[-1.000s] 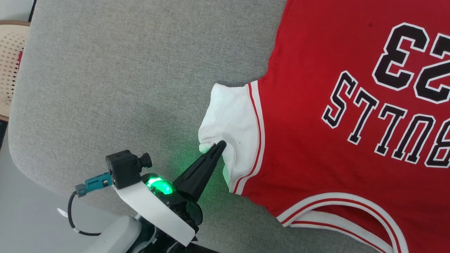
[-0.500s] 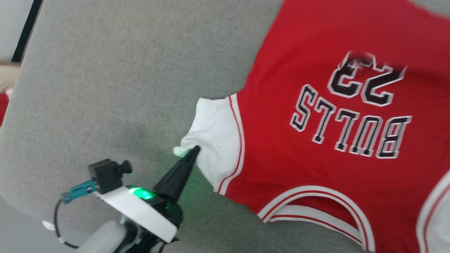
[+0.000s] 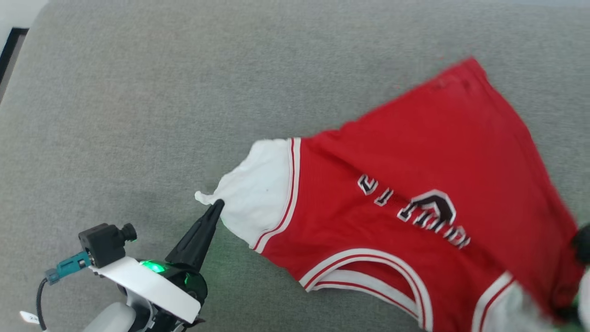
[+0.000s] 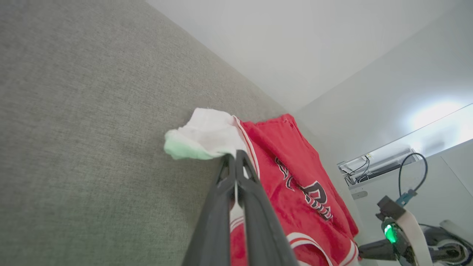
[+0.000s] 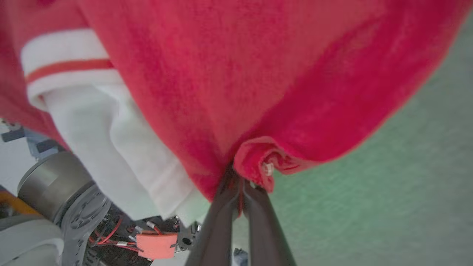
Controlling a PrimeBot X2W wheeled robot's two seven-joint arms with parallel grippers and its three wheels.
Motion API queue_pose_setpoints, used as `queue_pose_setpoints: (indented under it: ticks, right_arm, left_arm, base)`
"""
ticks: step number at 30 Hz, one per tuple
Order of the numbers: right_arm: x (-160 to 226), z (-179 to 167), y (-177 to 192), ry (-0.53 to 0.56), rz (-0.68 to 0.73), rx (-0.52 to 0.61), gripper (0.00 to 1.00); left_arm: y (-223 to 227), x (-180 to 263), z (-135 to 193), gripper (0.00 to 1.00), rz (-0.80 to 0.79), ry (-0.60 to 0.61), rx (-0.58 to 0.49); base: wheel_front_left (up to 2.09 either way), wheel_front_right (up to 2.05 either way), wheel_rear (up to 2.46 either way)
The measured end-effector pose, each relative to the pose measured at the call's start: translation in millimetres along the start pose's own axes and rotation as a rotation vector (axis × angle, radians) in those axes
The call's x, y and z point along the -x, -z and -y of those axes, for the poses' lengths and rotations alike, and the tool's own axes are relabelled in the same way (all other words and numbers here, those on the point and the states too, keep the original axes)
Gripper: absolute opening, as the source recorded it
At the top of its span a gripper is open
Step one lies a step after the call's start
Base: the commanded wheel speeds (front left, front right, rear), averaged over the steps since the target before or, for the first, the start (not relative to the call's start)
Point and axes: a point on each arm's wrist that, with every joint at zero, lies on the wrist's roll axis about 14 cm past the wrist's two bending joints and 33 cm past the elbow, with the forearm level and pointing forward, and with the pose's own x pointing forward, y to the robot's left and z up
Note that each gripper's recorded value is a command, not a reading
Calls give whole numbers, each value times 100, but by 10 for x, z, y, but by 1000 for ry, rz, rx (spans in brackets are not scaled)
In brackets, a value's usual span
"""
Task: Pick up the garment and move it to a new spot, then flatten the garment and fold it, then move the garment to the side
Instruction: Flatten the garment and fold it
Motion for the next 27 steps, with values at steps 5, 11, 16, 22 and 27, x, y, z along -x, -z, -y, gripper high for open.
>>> queue_pose_setpoints:
  ticks: [5,11,16,22,27]
  right_arm:
    - [-111,-392,363,-78,-34,-7,0]
    - [-26,-472,132,-54,120,-13,100]
    - [305,-227,-235,57,283,-14,100]
    - [753,63,-775,180,435,37,100]
    - [969,266,-1480,238,600,76,100]
  left_arm:
    - [22,-2,22,0,-6,7,2]
    - [38,-29,49,0,-12,18,1]
    - [9,-31,62,0,-5,22,-2]
    - [53,-40,96,0,0,25,14]
    - [48,-95,101,0,14,22,25]
  base:
    - [0,0,0]
    - [0,0,0]
    - [0,0,0]
    - [0,0,0]
    - [0,0,0]
